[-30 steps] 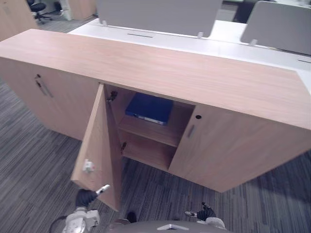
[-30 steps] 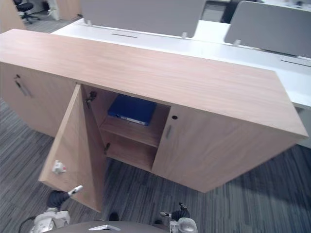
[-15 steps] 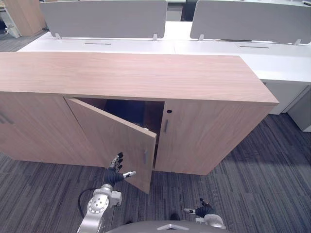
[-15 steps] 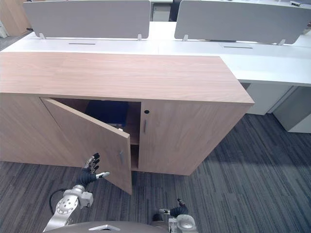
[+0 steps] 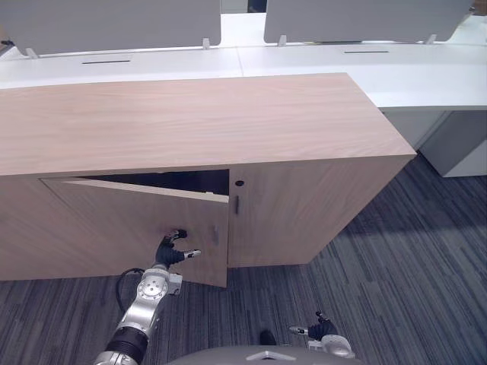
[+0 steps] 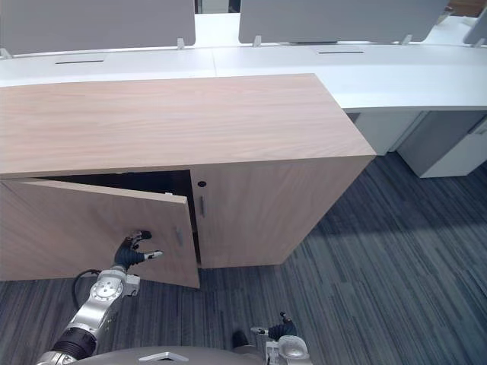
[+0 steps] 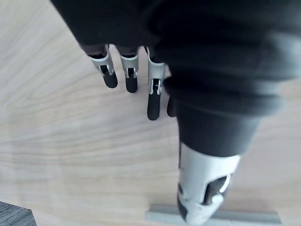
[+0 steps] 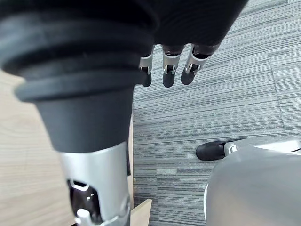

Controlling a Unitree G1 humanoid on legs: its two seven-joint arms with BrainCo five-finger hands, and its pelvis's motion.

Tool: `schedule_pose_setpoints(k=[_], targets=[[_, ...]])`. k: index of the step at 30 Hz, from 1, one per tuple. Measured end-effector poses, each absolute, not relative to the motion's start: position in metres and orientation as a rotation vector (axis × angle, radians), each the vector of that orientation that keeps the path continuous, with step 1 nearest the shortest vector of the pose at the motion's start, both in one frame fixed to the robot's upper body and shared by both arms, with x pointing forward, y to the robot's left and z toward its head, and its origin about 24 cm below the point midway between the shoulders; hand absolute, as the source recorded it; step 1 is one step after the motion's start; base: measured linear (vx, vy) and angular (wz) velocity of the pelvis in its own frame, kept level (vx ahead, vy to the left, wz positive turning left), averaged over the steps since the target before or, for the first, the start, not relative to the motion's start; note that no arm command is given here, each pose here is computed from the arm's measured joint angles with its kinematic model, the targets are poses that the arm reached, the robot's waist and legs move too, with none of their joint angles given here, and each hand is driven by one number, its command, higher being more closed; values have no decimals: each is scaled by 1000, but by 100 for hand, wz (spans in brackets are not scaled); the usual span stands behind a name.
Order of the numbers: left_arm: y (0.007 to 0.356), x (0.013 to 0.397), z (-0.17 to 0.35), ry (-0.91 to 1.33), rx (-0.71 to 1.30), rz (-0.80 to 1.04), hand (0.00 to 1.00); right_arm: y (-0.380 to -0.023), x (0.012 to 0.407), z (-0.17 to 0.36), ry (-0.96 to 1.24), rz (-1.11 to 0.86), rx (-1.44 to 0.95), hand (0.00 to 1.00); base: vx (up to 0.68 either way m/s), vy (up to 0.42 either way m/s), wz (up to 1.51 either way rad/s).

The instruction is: Walk over to the cabinet, pick up the folder, carry it to the office cabinet, place the folder inside the office cabinet, then close the office cabinet door

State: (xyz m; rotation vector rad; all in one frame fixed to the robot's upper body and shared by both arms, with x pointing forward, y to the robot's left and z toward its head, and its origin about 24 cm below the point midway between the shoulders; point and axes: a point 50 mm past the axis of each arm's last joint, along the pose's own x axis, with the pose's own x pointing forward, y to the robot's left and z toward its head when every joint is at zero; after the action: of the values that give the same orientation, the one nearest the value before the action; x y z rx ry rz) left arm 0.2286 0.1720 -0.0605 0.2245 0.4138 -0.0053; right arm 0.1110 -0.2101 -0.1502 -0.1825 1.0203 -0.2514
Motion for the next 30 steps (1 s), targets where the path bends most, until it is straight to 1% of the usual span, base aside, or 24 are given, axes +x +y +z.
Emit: schedule_pose_setpoints(k=[5, 10, 13, 20, 22, 26, 30], targets=[[167, 230, -62, 420, 232, -27, 0, -213, 107, -151, 1032, -280, -175, 0, -88, -47, -1], [167, 222, -72, 464, 244, -34, 0, -216, 95, -155, 1078, -294, -175, 0, -94, -52, -2], [166, 209, -80, 504, 234, -36, 0, -218, 88, -157, 1108, -305, -174, 0, -61, -50, -1], [179, 169, -115, 716, 238, -18, 0, -220, 81, -160, 1141, -334, -147, 0, -16, -38, 1], [187, 158, -123, 769, 237, 12, 0, -219, 80, -160, 1143, -348, -125, 0, -4, -30, 6], [209, 123, -144, 947, 254, 96, 0, -218, 78, -162, 1157, -362, -104, 0, -14, -33, 13], [218, 92, -155, 1066, 256, 140, 0, -219, 75, -163, 1171, -391, -78, 0, -57, -39, 5]])
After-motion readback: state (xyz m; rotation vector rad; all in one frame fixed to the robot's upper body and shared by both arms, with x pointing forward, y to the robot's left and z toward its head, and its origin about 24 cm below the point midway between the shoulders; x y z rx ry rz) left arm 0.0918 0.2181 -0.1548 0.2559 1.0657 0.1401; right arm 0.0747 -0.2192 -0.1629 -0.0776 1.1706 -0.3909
